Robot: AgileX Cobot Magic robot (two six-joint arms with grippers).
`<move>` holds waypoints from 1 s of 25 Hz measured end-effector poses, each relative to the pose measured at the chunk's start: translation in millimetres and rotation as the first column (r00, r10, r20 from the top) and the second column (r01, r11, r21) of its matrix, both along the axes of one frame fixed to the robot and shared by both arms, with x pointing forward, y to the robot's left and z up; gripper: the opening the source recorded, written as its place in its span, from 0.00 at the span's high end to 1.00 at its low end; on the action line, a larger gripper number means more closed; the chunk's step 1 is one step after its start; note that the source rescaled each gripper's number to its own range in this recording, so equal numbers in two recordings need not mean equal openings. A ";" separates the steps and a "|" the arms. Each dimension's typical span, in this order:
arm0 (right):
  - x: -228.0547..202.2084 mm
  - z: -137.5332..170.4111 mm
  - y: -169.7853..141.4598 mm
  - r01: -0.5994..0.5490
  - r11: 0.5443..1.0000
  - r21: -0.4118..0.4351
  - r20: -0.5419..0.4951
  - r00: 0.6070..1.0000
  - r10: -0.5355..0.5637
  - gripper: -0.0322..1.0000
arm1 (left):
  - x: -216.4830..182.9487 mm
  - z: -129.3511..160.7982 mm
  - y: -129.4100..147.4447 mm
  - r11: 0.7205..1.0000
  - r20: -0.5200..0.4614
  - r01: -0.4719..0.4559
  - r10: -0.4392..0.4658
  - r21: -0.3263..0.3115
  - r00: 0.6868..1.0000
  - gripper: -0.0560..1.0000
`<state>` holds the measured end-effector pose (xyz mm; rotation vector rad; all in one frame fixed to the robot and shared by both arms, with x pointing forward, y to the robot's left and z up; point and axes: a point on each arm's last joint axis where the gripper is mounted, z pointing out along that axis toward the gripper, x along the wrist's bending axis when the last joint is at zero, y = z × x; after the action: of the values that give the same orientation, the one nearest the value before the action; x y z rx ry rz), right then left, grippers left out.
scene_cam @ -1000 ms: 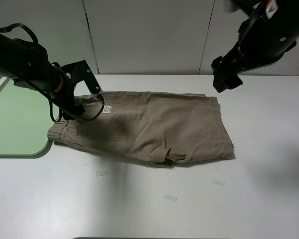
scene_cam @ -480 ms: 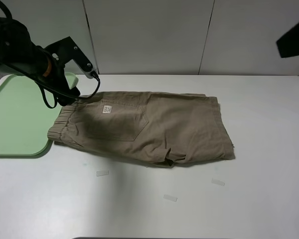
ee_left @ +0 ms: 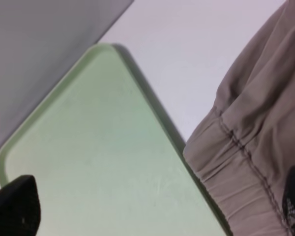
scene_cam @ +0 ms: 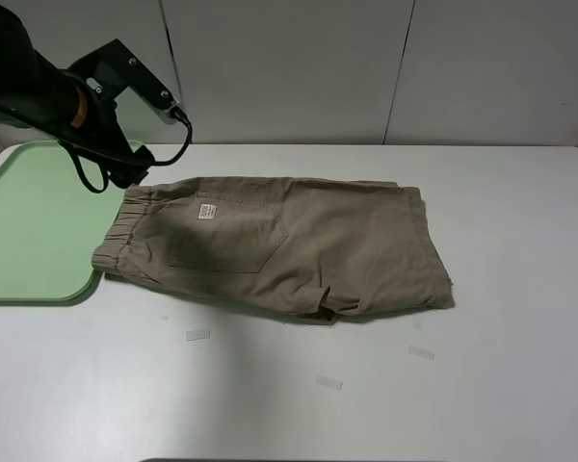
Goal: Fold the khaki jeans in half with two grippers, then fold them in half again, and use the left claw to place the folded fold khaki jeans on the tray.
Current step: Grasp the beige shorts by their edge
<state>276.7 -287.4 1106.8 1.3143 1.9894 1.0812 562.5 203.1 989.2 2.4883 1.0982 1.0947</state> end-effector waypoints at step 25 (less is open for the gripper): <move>-27.1 -52.8 -9.2 -0.052 0.996 0.070 0.017 0.999 0.051 0.00 | -3.9 12.2 -0.3 0.999 0.036 -0.019 0.021 -0.044 0.999 0.03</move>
<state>249.6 -296.5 1054.0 1.2930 2.0000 1.1916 558.6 202.8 1001.4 2.4200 1.1270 1.1045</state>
